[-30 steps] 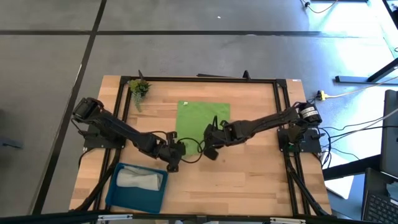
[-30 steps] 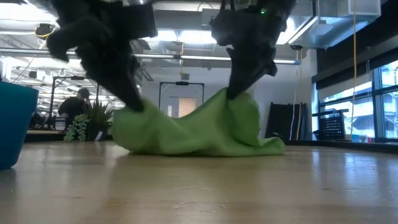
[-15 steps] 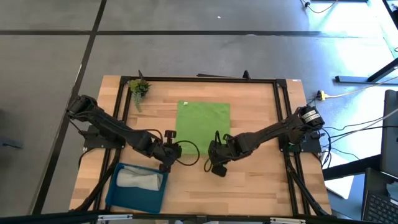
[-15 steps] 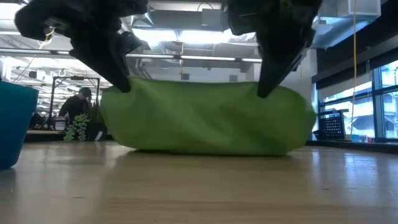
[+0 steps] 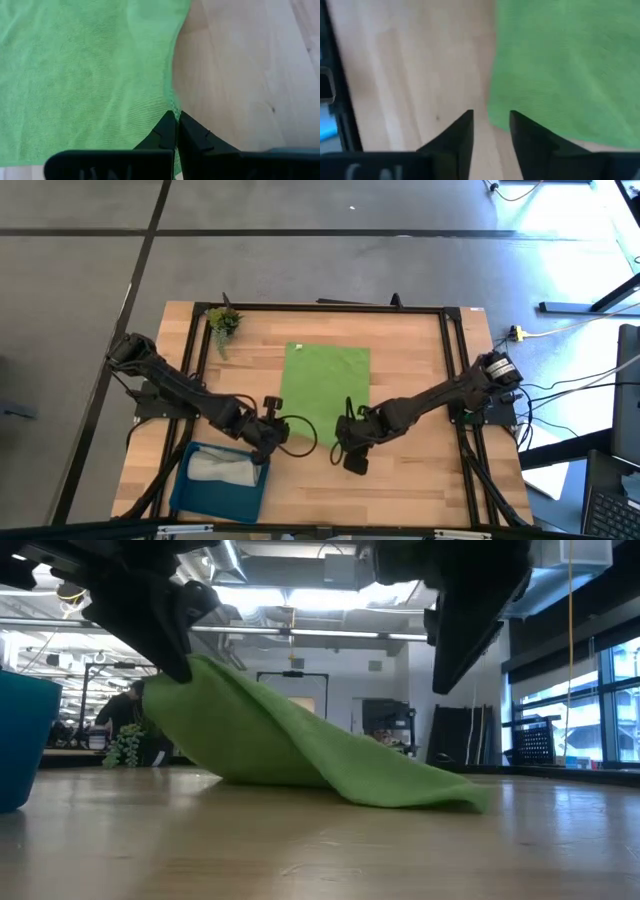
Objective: Fold microfiber towels
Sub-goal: Fold the green microfiber cloth
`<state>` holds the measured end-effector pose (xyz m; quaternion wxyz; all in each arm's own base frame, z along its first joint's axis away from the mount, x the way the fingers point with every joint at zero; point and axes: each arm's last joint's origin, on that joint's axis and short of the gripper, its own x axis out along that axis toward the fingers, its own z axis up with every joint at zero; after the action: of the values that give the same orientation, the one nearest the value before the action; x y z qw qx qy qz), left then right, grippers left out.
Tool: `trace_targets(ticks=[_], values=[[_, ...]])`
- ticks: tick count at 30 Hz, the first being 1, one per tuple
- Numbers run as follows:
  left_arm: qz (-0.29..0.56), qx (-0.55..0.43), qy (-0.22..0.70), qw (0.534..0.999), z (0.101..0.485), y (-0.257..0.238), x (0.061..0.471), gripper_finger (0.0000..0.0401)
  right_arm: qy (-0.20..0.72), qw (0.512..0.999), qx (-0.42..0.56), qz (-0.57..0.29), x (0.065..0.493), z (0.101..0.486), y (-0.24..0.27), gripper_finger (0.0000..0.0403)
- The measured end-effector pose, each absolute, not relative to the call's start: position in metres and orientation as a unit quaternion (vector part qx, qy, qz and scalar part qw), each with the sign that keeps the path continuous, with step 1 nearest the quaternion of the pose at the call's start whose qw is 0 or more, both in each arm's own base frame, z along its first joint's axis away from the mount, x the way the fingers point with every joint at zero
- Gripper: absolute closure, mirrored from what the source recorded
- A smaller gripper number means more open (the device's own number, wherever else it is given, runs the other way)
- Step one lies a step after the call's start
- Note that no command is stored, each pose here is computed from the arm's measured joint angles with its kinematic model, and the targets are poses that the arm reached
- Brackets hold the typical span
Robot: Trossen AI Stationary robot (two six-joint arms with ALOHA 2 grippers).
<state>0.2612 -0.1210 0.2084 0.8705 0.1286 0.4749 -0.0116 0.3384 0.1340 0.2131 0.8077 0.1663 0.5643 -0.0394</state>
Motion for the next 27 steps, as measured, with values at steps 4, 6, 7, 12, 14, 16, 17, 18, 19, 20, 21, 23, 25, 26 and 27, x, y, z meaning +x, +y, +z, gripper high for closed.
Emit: trace_targets(ticks=[4, 6, 7, 12, 14, 16, 17, 18, 19, 20, 21, 23, 25, 26, 27], values=[[-0.013, 0.13, 0.475, 0.87, 0.208, -0.122, 0.261, 0.0401, 0.552, 0.825, 0.118, 0.015, 0.337, 0.21, 0.154, 0.0256], [-0.013, 0.13, 0.475, 0.87, 0.208, -0.122, 0.261, 0.0401, 0.542, 0.835, 0.098, 0.017, 0.339, 0.203, 0.164, 0.0254], [-0.013, 0.13, 0.475, 0.87, 0.208, -0.122, 0.261, 0.0401, 0.538, 0.838, 0.084, 0.019, 0.34, 0.198, 0.169, 0.0254], [-0.013, 0.13, 0.475, 0.87, 0.208, -0.122, 0.261, 0.0401, 0.569, 0.821, 0.039, 0.005, 0.343, 0.163, 0.179, 0.0259], [-0.013, 0.13, 0.475, 0.87, 0.208, -0.122, 0.261, 0.0401, 0.578, 0.815, 0.035, 0.001, 0.344, 0.153, 0.18, 0.0261], [-0.013, 0.13, 0.475, 0.87, 0.208, -0.122, 0.261, 0.0401, 0.589, 0.808, 0.03, -0.005, 0.344, 0.145, 0.18, 0.0262], [-0.013, 0.13, 0.475, 0.87, 0.208, -0.122, 0.261, 0.0401, 0.591, 0.806, 0.029, -0.006, 0.345, 0.142, 0.179, 0.0262], [-0.013, 0.13, 0.475, 0.87, 0.208, -0.122, 0.261, 0.0401, 0.593, 0.805, 0.028, -0.007, 0.344, 0.142, 0.179, 0.0262], [-0.013, 0.13, 0.475, 0.87, 0.208, -0.122, 0.261, 0.0401, 0.593, 0.804, 0.028, -0.007, 0.344, 0.141, 0.179, 0.0262], [-0.013, 0.129, 0.475, 0.87, 0.208, -0.122, 0.261, 0.0401, 0.593, 0.805, 0.026, -0.008, 0.344, 0.142, 0.179, 0.0262], [-0.013, 0.129, 0.475, 0.87, 0.208, -0.122, 0.261, 0.0401, 0.593, 0.804, 0.025, -0.008, 0.344, 0.142, 0.179, 0.0262], [-0.013, 0.129, 0.475, 0.87, 0.208, -0.122, 0.261, 0.0401, 0.594, 0.804, 0.025, -0.008, 0.343, 0.144, 0.178, 0.0262], [-0.012, 0.129, 0.475, 0.87, 0.208, -0.122, 0.261, 0.0401, 0.588, 0.809, 0.028, -0.005, 0.342, 0.151, 0.178, 0.0262], [-0.012, 0.129, 0.475, 0.87, 0.208, -0.122, 0.261, 0.0401, 0.585, 0.811, 0.026, -0.007, 0.341, 0.155, 0.178, 0.0262], [-0.012, 0.129, 0.475, 0.87, 0.208, -0.122, 0.261, 0.0401, 0.582, 0.813, 0.022, -0.011, 0.34, 0.158, 0.178, 0.0262]])
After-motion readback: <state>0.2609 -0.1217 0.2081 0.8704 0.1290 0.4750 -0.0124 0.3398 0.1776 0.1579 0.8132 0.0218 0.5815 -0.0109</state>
